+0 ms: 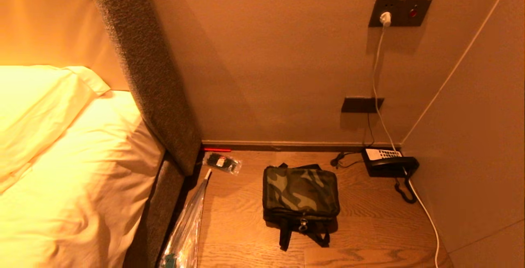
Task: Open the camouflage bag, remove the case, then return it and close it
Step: Open the top of the storage box
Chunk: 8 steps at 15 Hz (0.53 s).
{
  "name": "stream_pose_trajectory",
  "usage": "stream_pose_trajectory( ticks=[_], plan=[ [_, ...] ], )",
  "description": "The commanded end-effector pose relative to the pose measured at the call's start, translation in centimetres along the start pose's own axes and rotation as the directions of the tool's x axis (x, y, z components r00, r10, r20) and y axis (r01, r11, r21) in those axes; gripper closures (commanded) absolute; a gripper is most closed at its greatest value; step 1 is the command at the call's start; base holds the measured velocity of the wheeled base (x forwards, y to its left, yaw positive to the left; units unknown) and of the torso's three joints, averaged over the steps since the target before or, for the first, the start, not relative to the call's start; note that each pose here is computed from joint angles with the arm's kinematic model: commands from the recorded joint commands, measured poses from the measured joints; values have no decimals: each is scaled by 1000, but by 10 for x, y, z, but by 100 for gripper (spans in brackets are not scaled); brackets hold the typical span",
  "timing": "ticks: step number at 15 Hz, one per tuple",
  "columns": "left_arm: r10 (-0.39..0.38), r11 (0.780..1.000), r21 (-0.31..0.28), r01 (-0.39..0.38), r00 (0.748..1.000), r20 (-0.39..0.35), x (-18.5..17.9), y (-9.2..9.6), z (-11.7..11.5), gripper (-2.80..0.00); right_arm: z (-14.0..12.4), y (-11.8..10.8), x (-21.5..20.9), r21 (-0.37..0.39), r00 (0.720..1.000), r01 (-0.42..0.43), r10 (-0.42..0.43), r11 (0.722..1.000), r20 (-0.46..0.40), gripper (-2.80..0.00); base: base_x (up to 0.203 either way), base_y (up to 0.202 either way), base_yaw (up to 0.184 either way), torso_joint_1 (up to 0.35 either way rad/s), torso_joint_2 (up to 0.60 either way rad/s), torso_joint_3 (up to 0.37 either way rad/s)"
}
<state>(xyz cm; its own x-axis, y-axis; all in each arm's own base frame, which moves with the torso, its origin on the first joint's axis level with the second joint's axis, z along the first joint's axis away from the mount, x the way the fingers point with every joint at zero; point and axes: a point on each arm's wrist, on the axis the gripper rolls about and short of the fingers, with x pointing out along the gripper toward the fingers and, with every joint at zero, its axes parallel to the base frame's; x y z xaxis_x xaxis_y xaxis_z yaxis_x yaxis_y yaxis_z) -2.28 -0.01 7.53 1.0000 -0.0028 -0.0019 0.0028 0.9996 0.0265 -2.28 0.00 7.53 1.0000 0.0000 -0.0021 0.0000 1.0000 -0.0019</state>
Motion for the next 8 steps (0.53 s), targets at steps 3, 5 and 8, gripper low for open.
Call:
stream_pose_trajectory(
  ticks=[3, 5, 8],
  plan=[
    [0, 1000, -2, 0, 1000, -1, 0, 0, 0, 0, 0, 0, 0, -1, 1000, 0, 0, 1000, 1, 0, -148, 0, 0, 4, -2, 5],
    [1, 1000, 0, -1, 1000, 2, 0, 0, 0, 0, 0, 0, 0, -1, 1000, 0, 0, 1000, 1, 0, 0, 0, 0, 0, 0, 0],
    [1, 1000, 7, -1, 1000, 2, 0, 0, 0, 0, 0, 0, 0, -1, 1000, 0, 0, 1000, 1, 0, 0, 0, 0, 1, 2, -91]
  ],
)
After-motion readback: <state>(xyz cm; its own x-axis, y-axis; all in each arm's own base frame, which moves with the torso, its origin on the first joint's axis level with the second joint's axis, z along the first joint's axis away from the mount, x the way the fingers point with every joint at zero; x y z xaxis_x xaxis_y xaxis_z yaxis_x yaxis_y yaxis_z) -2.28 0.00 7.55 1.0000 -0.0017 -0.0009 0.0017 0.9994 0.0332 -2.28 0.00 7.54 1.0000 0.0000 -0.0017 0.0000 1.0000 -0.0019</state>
